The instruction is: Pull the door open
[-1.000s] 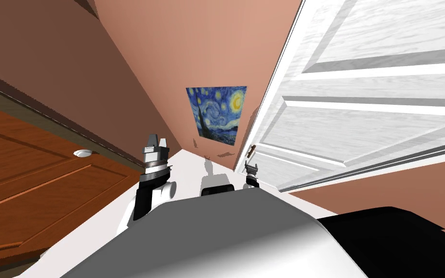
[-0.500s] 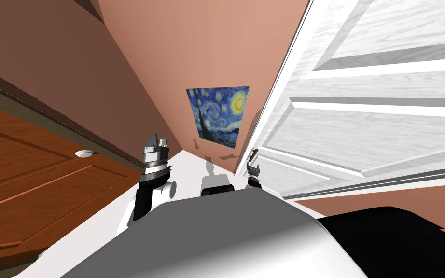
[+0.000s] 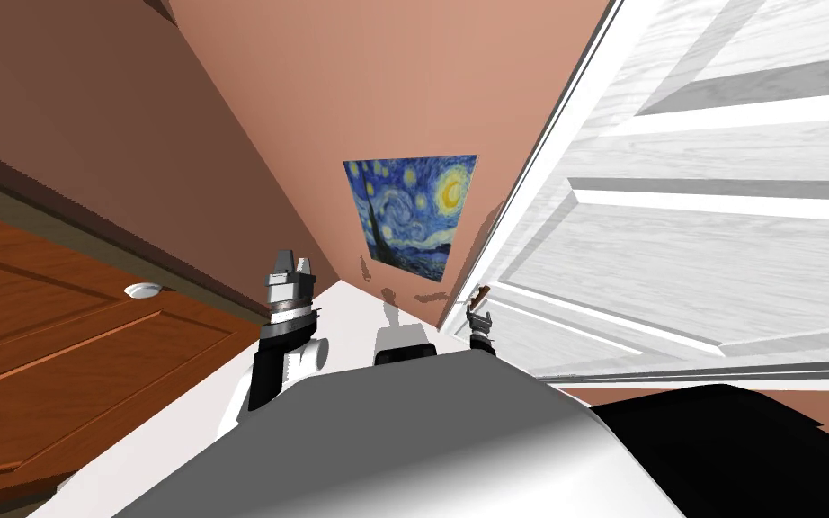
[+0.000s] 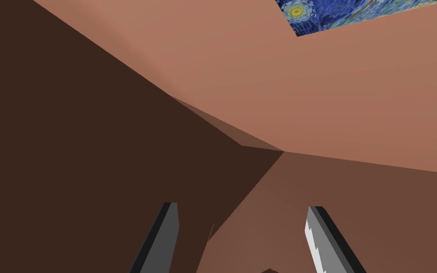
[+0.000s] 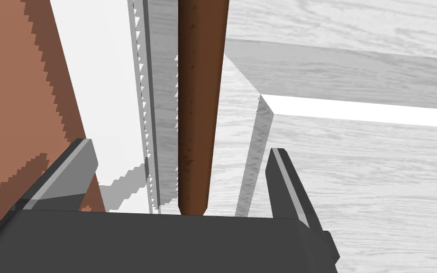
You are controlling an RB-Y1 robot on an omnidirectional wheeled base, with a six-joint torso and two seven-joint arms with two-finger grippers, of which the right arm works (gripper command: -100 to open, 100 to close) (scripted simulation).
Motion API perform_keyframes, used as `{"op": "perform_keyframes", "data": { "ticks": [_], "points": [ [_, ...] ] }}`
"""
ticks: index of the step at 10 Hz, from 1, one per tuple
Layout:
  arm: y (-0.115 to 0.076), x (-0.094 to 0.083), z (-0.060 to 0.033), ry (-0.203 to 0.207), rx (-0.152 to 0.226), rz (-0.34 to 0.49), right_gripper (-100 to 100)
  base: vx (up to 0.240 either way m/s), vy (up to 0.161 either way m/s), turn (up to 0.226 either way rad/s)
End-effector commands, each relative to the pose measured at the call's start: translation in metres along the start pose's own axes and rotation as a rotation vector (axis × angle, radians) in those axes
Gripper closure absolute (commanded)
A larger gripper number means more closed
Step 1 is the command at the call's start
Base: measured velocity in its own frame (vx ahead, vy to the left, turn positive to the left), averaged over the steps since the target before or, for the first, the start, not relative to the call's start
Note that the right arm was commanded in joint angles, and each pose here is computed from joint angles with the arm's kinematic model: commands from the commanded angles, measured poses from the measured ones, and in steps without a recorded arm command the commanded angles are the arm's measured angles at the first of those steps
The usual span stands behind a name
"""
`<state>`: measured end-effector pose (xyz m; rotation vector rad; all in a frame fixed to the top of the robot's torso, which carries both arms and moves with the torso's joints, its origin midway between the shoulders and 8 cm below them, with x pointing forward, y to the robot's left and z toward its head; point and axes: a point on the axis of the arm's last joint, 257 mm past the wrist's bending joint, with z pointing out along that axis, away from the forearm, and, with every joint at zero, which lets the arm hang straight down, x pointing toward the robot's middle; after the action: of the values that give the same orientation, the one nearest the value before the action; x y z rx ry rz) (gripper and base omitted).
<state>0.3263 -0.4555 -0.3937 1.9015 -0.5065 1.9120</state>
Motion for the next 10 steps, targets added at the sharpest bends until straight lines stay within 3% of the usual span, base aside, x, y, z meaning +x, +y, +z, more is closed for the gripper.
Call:
{"op": "perform_keyframes", "data": {
  "ticks": [1, 5, 7, 8, 10],
  "points": [
    [0.020, 0.000, 0.0025, 0.000, -0.007, 0.002, -100, 0.124, -0.002, 0.043],
    [0.056, 0.000, 0.0032, 0.002, -0.018, 0.002, -100, 0.145, -0.013, 0.029],
    [0.056, -0.001, -0.0009, -0.006, -0.016, 0.001, -100, 0.115, 0.006, -0.021],
    [0.056, -0.001, -0.0009, -0.006, -0.016, 0.001, 100, -0.026, 0.014, 0.037],
    [0.056, -0.001, -0.0009, -0.006, -0.016, 0.001, 100, -0.020, -0.008, -0.002]
  ]
}}
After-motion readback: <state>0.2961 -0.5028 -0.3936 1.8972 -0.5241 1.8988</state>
